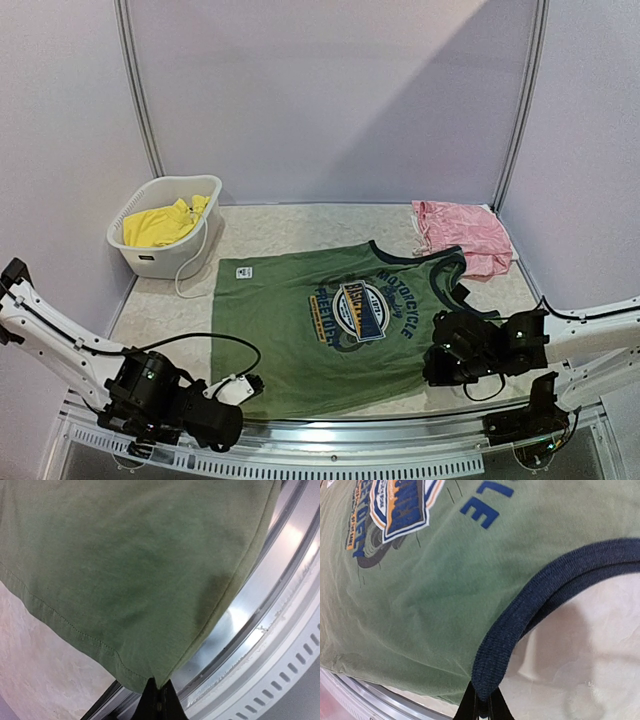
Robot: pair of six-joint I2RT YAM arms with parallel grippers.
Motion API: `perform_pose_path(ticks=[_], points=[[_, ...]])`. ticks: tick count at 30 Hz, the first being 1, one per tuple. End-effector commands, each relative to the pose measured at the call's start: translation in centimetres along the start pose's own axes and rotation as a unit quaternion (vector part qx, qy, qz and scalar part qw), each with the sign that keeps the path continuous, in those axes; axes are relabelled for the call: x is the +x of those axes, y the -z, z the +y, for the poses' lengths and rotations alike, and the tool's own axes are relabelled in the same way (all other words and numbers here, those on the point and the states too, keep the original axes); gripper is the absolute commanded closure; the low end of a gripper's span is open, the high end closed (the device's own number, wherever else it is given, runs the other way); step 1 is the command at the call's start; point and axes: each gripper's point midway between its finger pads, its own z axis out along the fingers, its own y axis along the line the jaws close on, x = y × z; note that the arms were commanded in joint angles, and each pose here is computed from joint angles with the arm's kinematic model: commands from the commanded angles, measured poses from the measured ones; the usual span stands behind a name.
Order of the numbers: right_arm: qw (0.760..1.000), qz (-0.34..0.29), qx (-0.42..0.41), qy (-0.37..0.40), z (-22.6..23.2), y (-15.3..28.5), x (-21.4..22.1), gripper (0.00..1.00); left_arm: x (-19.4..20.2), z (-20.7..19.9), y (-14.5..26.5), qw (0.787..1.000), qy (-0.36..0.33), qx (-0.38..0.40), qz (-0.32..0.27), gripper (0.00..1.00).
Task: Fold and stack the mixed laundry pile
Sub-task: Pick up the flattened tank top from the center of the board.
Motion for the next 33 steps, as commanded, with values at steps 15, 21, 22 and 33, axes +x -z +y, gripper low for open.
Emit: perform_pose_path(ticks=[15, 21, 22, 33], points=[[0.995, -0.031, 0.077, 0.054, 1.7, 1.1, -4.4, 0.99, -1.8, 4.2, 0.4, 0.994, 0.101, -0.016, -0.021, 1.00], [0.997, 0.031, 0.054, 0.051, 1.3, -0.5, -1.3, 1.00, -1.6, 3.3, 0.1, 0.995, 0.097, 0.009, -0.012, 1.00], [0.997, 0.040, 0.046, 0.046, 1.1, -0.7, -0.7, 1.00, -1.6, 3.1, 0.1, 0.995, 0.096, 0.012, -0.010, 1.00], [0.997, 0.079, -0.012, 0.008, -0.8, 0.5, 2.6, 0.47, -1.4, 1.9, -0.7, 0.996, 0.078, 0.028, 0.010, 1.00]])
